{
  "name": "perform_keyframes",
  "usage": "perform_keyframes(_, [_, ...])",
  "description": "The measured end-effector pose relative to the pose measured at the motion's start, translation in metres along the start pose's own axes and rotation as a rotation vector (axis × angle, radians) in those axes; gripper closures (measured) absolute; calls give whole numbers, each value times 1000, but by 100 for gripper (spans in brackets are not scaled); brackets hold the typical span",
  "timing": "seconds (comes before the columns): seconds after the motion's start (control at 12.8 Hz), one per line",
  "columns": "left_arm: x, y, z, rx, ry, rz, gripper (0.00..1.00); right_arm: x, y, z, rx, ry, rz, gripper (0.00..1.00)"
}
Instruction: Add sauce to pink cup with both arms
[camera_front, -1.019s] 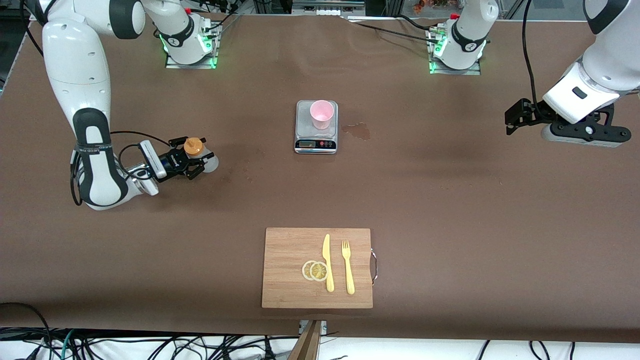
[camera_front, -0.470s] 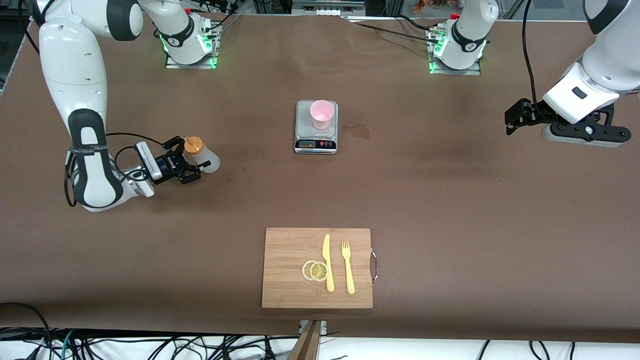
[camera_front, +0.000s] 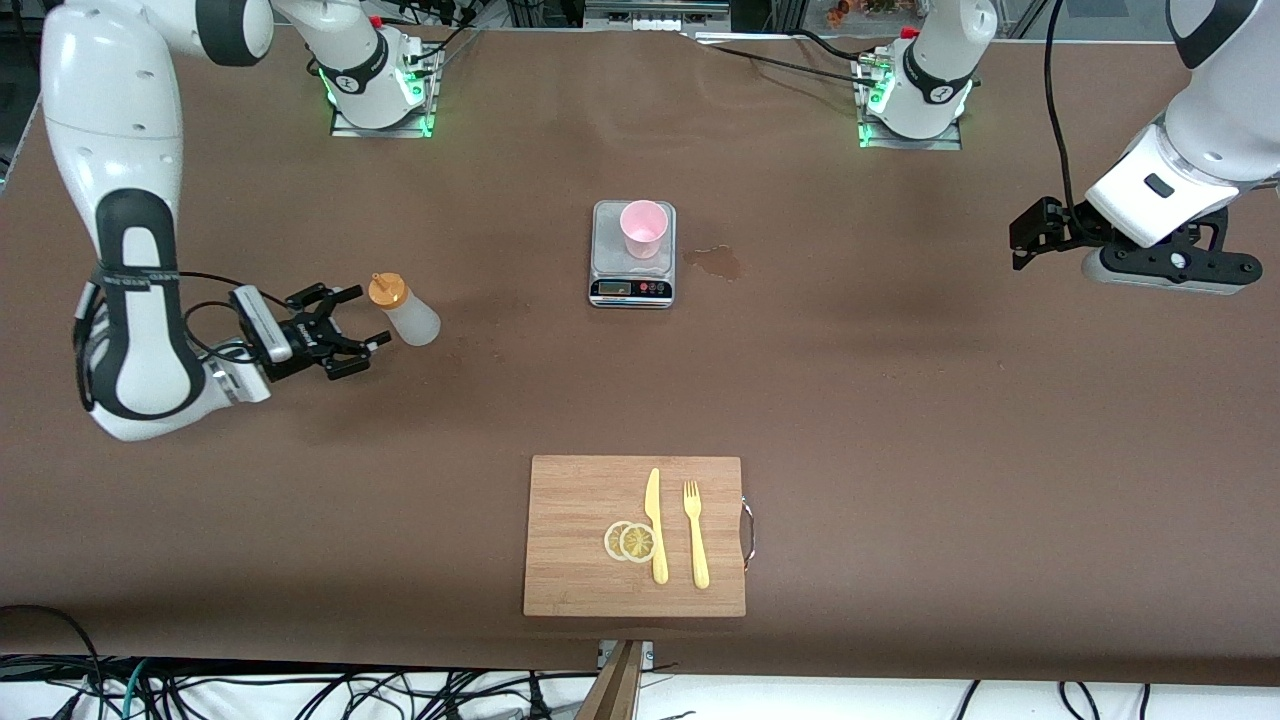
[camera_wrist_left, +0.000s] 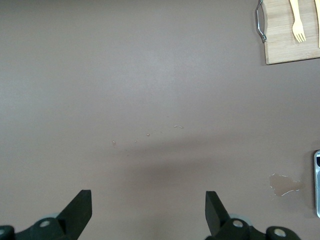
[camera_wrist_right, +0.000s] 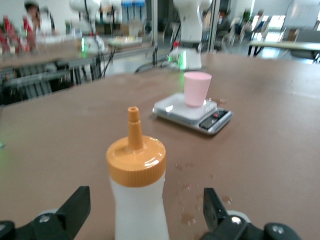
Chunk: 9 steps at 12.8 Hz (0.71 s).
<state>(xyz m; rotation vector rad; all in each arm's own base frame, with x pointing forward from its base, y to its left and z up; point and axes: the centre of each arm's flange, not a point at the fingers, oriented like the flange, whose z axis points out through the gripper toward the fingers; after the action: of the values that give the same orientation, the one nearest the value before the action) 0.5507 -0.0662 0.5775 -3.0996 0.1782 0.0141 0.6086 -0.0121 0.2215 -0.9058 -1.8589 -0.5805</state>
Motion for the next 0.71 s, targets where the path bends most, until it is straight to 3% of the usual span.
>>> perform_keyframes(0.31, [0,0,0,0,0,0,0,104,-3,-75,-2,-315,99,0])
perform_keyframes(0.47, [0,0,0,0,0,0,0,155,-7,-86,-25,-426,200,0])
perform_keyframes(0.71, [0,0,0,0,0,0,0,211,-8,-73,-115,-548,438,0])
